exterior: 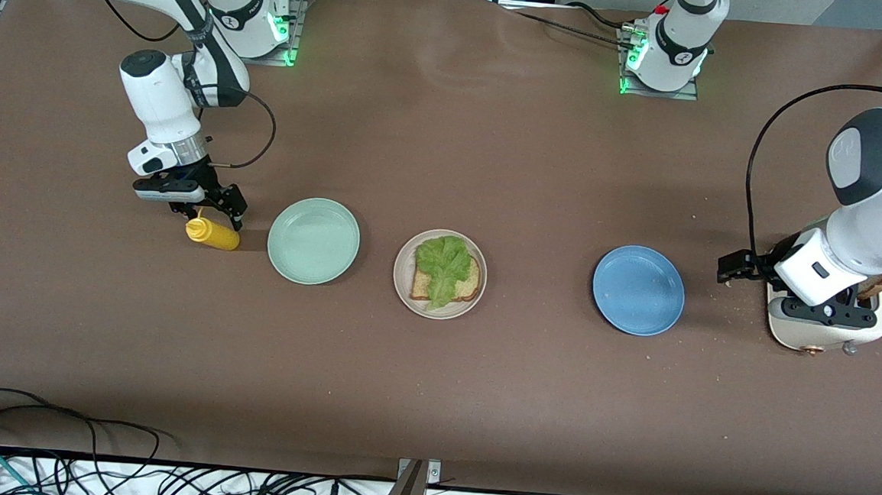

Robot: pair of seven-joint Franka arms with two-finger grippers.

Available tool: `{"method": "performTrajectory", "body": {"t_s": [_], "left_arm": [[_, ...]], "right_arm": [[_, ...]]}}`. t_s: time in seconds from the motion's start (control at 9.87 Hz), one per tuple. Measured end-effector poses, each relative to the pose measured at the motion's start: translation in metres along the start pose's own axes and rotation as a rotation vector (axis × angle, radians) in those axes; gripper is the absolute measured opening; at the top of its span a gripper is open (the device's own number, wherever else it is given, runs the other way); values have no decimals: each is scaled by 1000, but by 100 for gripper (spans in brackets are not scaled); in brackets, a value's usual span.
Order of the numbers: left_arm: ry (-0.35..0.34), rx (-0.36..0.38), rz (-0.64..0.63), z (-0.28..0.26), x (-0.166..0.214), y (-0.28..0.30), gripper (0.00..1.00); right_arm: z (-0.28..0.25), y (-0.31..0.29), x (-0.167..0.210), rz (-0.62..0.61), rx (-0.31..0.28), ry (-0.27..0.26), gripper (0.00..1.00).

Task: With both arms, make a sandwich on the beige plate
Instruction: 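Grasp the mustard bottle with the right gripper and lift it, then raise the held mustard bottle with the right gripper toward the plates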

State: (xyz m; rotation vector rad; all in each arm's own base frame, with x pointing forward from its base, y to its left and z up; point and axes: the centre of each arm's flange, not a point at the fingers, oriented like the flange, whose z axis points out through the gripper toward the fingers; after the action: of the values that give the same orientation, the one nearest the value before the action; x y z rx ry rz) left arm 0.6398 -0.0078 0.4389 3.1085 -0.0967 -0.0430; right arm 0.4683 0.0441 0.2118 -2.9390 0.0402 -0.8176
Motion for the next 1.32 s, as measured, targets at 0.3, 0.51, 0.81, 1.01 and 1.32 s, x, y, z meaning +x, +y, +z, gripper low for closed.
{"method": "performTrajectory", "body": {"t_s": [0.3,0.51,0.81,1.01,1.32], "left_arm": [[0,0,0,0,0,0,100],[0,0,0,0,0,0,100],[-1,0,1,1,0,0,100],[-4,-1,2,2,0,1,100],[-7,-1,3,4,1,2,100]], "right_arm": [[9,4,-6,-6,3,12,62],[9,4,-4,-7,4,17,36],[8,4,0,-9,5,27,26],[3,2,11,-16,7,53,23],[-7,1,24,-22,5,70,9]]}}
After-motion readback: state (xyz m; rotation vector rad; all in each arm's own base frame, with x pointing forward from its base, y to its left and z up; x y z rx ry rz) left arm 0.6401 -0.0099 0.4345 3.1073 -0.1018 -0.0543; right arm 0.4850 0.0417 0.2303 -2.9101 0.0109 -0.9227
